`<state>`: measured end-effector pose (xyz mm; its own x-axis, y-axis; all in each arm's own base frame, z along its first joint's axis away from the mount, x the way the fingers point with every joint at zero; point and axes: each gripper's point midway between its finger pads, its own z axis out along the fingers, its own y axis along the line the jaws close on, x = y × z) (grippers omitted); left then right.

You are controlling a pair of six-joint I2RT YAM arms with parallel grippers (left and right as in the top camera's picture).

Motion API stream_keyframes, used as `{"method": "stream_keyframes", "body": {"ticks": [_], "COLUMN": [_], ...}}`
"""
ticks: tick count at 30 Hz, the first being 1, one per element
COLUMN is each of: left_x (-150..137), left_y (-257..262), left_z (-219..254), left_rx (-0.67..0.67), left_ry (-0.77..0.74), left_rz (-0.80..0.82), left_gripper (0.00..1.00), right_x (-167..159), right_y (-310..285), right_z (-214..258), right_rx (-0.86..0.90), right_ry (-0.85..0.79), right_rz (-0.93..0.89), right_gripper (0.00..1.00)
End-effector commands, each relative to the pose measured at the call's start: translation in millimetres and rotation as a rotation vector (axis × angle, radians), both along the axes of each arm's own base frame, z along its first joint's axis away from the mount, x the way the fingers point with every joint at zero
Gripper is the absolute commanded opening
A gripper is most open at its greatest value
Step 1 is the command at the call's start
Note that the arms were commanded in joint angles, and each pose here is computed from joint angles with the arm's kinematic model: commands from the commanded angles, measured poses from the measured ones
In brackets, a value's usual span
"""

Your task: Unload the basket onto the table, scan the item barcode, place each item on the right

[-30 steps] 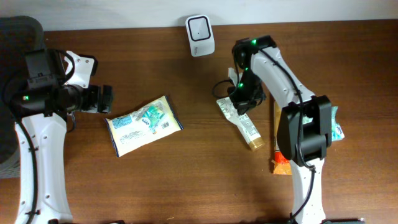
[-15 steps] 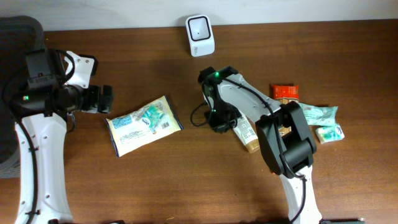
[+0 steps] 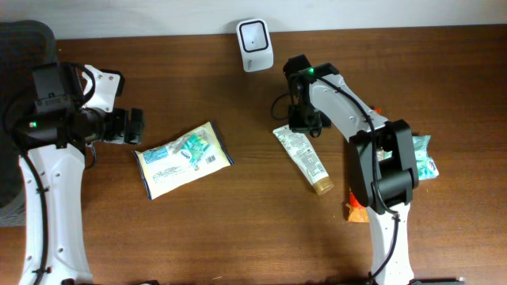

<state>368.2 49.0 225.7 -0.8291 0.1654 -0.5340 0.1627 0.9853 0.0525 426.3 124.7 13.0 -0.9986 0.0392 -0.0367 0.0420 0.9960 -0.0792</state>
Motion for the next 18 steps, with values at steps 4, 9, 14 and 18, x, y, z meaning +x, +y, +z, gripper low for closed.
{"method": "stream_keyframes", "body": {"ticks": [4, 9, 14, 18], "left_x": [0.7, 0.7, 0.7, 0.7], "left_y": [-0.8, -0.8, -0.8, -0.8], "left_z": [5.5, 5.5, 5.5, 5.5], "left_rx": [0.002, 0.002, 0.002, 0.002], "left_ry": [-0.017, -0.017, -0.017, -0.017], "left_rz": [-0.016, -0.016, -0.016, -0.016], "left_gripper": [0.99, 0.99, 0.99, 0.99], "right_x": [-56.7, -133.6, -175.6, -141.4], "right_y": [90.0, 136.8, 133.5, 129.6], "right_z": [-5.1, 0.2, 12.8, 99.0], "right_rx": [0.246, 0.195, 0.139, 0.142], "right_ry": [0.166, 0.33, 0.469, 0.17], "right_rz": [0.429, 0.699, 0.703, 0.592], "right_gripper": [0.09, 0.14, 0.09, 0.06]}}
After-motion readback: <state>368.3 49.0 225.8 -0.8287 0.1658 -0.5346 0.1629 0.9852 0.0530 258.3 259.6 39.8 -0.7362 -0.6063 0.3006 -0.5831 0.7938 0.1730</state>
